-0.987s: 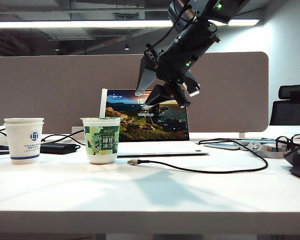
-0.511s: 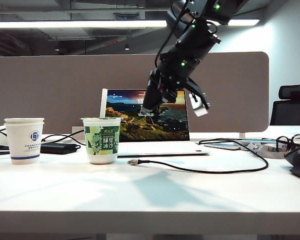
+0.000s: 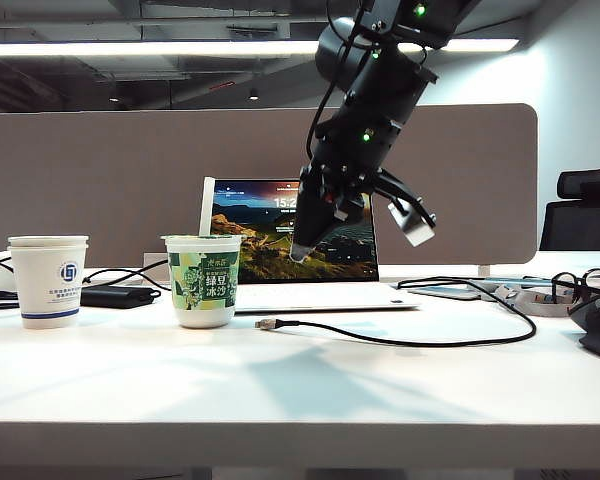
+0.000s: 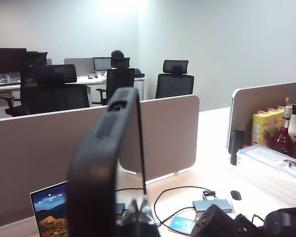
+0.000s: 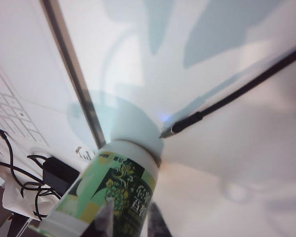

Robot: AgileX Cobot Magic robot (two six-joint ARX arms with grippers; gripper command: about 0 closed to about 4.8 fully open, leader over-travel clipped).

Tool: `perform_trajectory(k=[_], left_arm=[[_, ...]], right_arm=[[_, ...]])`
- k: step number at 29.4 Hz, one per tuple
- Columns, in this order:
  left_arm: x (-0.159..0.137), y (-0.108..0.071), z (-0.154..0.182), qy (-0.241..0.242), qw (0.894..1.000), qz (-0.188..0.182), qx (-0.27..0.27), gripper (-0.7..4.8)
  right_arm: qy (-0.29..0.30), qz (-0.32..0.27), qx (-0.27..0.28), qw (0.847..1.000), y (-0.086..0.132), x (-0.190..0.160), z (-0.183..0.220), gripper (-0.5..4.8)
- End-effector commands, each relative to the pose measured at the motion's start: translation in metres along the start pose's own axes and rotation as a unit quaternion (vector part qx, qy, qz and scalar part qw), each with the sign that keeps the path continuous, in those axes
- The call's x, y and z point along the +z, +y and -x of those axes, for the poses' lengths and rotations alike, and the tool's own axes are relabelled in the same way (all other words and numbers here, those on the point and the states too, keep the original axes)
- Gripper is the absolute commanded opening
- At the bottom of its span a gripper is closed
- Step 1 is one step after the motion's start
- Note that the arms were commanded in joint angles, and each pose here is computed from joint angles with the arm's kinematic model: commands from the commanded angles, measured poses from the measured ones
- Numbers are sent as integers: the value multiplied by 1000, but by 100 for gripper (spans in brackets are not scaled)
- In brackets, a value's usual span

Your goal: Pick up the black phone, pick up the charger plug, insert the charger plug into the phone's charging port, and finally place the connected phone back on the desk.

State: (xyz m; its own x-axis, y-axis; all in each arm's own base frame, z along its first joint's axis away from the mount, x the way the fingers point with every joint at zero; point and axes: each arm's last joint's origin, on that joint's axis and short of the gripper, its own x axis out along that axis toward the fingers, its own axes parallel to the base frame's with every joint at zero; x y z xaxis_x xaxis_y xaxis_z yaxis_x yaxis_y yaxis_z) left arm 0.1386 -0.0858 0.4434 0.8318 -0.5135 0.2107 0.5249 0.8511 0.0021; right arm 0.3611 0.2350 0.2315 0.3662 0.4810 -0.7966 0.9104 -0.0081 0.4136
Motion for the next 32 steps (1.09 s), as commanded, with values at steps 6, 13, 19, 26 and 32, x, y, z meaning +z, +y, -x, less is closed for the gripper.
perform_trajectory(k=[6, 13, 19, 26, 32], left_arm=[[7, 0, 3, -23, 1000, 2, -3, -6], [7, 0, 4, -20, 1000, 2, -3, -6], [7, 0, 4, -18, 1000, 2, -4, -6], [7, 0, 4, -18, 1000, 2, -4, -6], [7, 0, 4, -18, 1000, 2, -4, -6]], right_arm=[[50, -20, -63, 997, -7, 3, -29, 95], [16, -22, -58, 998, -9, 6, -29, 140], [-32, -24, -50, 998, -11, 10, -29, 166], [-23, -18, -22, 999, -6, 7, -30, 234], [-26, -16, -11, 999, -4, 7, -30, 234]])
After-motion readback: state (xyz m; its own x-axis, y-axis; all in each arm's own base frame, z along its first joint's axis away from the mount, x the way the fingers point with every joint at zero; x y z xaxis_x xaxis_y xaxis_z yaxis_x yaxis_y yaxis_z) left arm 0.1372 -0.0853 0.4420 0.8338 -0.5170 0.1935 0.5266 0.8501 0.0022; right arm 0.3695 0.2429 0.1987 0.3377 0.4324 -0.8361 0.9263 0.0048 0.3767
